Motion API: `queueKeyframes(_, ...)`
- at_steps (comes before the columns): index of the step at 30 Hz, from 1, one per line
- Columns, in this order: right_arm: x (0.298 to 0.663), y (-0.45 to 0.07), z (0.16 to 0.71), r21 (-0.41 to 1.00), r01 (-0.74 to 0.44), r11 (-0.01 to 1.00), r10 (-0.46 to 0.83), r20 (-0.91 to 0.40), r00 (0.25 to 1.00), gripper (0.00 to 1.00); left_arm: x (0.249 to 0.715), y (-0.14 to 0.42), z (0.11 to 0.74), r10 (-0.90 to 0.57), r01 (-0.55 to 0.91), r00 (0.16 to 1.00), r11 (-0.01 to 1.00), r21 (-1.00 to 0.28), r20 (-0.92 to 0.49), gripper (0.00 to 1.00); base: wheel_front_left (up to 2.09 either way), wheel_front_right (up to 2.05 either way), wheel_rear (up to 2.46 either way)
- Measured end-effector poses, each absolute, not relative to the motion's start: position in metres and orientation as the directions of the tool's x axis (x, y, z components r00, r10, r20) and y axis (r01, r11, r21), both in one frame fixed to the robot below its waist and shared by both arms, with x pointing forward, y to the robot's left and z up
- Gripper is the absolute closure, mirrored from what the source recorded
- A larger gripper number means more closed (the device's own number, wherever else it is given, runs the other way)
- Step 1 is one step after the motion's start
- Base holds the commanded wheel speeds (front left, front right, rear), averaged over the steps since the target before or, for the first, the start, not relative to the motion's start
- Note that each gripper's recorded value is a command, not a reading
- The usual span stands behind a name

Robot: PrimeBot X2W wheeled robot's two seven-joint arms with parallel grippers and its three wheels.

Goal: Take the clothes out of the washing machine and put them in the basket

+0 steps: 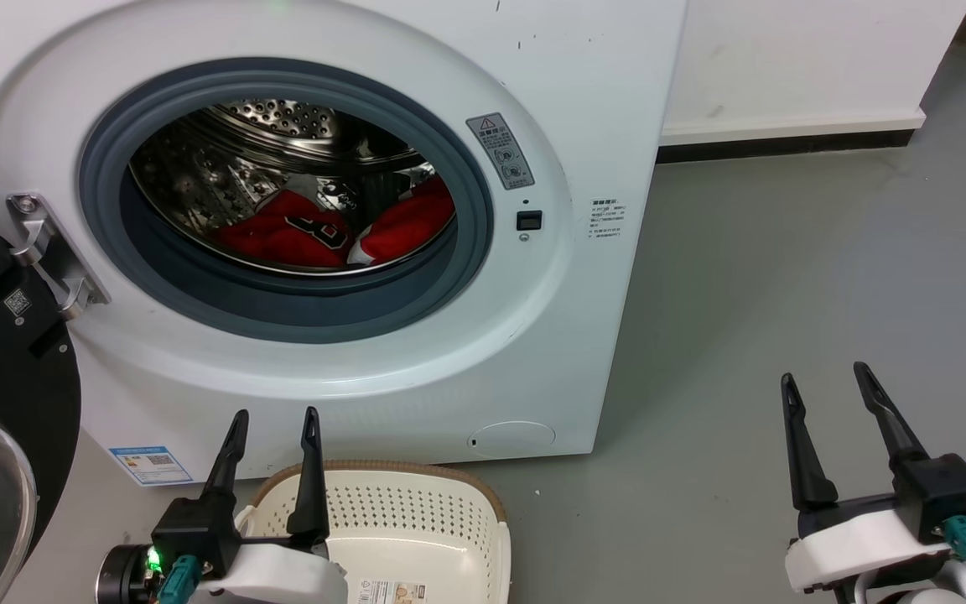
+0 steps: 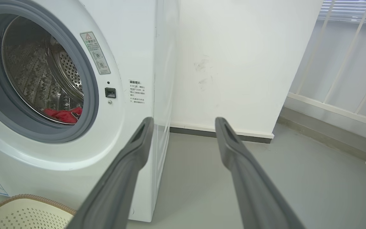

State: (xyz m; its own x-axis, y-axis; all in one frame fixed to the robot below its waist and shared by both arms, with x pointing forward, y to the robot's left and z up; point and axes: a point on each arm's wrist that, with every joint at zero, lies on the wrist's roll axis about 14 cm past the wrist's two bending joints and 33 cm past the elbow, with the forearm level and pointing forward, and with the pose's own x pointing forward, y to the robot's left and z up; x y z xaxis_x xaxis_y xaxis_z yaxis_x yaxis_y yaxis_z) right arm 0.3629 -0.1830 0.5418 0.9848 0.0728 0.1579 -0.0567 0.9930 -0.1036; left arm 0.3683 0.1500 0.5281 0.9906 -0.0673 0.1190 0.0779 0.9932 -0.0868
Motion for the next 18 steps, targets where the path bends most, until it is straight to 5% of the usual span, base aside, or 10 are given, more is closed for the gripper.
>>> queueKeyframes(18,0.359,-0.189,0.534,-0.088,-0.042,0.995,0.055,0.153,0.987,0.0,0.364,0.153,0.536,-0.09,0.101,0.982,0.993,-0.059,0.169,0.0,0.0,0.0,0.0)
